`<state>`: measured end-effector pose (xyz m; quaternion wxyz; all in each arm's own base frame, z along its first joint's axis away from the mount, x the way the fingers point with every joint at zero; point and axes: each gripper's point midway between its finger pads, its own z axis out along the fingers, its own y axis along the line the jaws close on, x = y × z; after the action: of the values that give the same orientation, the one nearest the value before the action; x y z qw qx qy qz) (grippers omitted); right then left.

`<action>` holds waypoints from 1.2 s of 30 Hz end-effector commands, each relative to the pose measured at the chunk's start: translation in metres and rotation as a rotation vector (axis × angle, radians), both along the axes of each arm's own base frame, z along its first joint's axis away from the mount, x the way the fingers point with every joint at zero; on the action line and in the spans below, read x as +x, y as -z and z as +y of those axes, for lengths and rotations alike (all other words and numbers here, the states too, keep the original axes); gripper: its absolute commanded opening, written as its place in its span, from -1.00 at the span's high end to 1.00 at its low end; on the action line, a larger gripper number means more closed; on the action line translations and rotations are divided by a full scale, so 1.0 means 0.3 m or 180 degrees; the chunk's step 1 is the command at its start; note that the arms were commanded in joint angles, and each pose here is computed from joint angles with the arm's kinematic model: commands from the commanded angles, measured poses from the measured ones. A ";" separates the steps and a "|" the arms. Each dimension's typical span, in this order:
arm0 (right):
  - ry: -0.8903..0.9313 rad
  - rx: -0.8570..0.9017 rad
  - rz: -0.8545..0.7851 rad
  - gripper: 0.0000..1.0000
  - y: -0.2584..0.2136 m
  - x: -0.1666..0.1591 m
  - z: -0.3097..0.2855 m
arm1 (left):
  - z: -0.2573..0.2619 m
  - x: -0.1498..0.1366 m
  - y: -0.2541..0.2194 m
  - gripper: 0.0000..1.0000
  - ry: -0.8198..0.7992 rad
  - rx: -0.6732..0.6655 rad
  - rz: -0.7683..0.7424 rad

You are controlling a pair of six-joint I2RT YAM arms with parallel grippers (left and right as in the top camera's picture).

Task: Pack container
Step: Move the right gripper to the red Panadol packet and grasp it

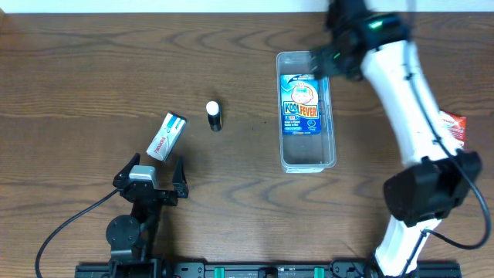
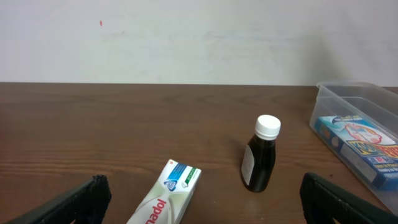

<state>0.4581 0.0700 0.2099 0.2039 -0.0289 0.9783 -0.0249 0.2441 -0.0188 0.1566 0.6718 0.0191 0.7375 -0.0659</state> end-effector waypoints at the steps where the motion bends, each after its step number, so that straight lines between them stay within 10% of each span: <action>1: 0.0362 -0.0195 0.0045 -0.95 -0.021 -0.002 -0.220 | -0.003 -0.002 0.054 -0.96 0.0027 0.0043 0.0157; 17: 0.1602 0.0064 0.0994 -0.97 0.207 -0.308 -0.804 | -0.003 -0.002 0.054 -0.96 0.0028 0.0043 0.0157; 36: 0.0903 0.0024 0.0824 -0.99 0.479 -0.332 -0.963 | -0.003 -0.002 0.054 -0.96 0.0027 0.0043 0.0157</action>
<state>0.3616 -0.2206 0.0789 0.0762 0.1528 0.9839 -0.0521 0.2441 -0.0188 0.1566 0.6718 0.0190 0.7375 -0.0661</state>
